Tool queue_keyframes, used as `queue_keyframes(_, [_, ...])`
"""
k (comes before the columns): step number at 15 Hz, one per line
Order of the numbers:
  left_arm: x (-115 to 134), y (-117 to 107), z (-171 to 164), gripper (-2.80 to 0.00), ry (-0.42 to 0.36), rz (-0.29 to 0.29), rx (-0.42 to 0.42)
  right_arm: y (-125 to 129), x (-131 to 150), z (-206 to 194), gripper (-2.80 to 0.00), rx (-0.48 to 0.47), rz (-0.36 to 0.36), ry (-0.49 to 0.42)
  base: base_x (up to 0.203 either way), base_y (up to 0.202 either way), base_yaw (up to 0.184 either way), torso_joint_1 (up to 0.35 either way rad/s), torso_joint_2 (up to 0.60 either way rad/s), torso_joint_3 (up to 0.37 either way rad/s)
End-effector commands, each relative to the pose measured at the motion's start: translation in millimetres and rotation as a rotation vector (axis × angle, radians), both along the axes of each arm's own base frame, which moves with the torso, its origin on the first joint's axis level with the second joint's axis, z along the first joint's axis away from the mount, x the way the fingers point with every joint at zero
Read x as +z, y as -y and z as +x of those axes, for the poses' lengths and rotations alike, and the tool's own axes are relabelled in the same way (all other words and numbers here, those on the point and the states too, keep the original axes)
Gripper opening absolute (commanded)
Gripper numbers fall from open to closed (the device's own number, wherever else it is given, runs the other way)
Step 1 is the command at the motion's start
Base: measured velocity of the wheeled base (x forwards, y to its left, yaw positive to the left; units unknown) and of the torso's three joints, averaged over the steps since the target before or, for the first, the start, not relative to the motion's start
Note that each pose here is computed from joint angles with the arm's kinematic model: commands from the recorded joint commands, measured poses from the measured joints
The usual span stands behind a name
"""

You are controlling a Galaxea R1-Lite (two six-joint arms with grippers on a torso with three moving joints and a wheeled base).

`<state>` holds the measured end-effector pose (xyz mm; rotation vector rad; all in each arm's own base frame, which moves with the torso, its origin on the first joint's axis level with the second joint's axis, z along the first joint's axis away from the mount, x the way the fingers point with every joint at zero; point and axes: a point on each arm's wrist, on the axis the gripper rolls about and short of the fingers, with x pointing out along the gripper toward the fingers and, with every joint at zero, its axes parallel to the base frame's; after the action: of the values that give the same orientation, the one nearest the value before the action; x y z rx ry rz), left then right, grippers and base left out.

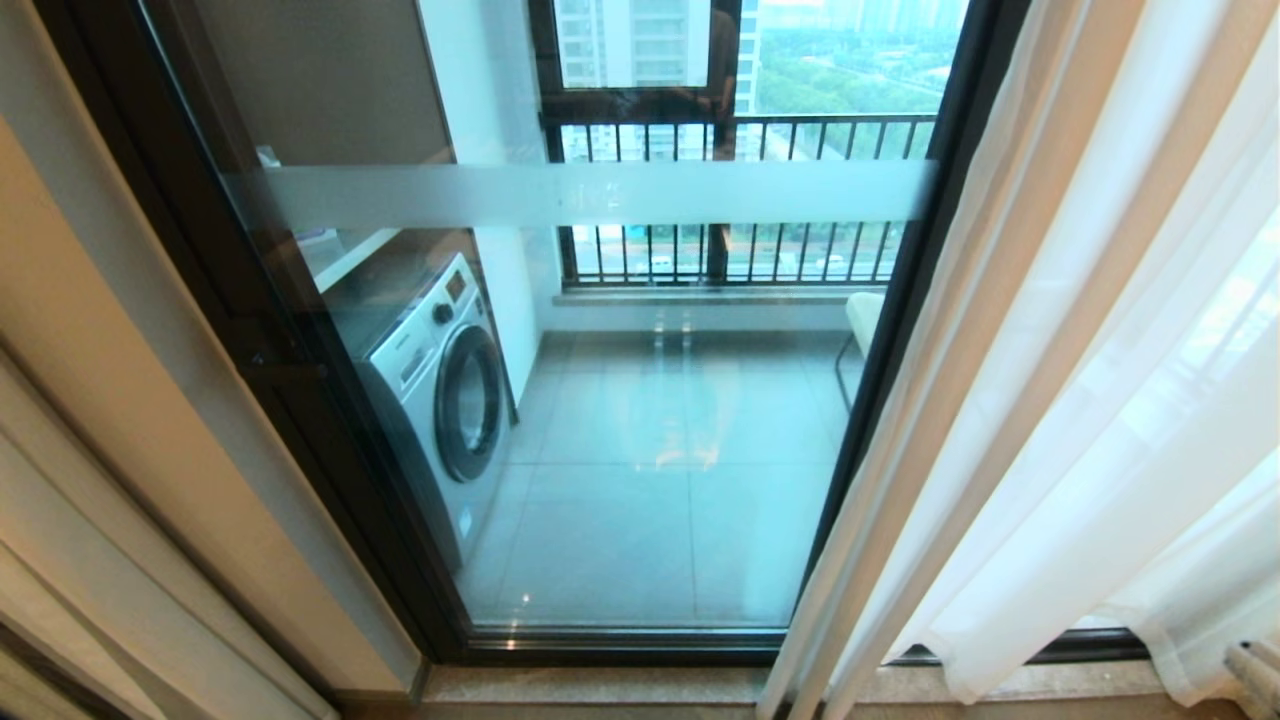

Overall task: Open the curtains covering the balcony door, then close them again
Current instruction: Pull the inner curtains open on both sides

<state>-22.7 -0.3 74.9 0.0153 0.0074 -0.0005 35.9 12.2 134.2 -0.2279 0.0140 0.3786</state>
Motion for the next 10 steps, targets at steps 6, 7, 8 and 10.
queue_keyframes(6, [0,0,0,-2.80,0.000,0.000,0.000,-36,37,61,0.00,0.241,0.000,-0.097,0.000,0.000,0.000,0.000,0.00,0.000])
queue_keyframes(7, [0,0,0,-2.80,0.000,0.000,0.000,-40,39,70,0.00,0.239,-0.002,-0.108,0.000,0.000,0.000,0.000,0.00,0.000])
queue_keyframes(8, [0,0,0,-2.80,0.000,0.000,0.000,-43,43,79,0.00,0.233,-0.001,-0.103,0.000,0.000,0.000,0.000,0.00,0.000])
queue_keyframes(10, [0,0,0,-2.80,0.000,0.000,0.000,-47,51,95,0.00,0.209,0.001,-0.088,0.000,0.000,0.000,0.000,0.00,0.000])
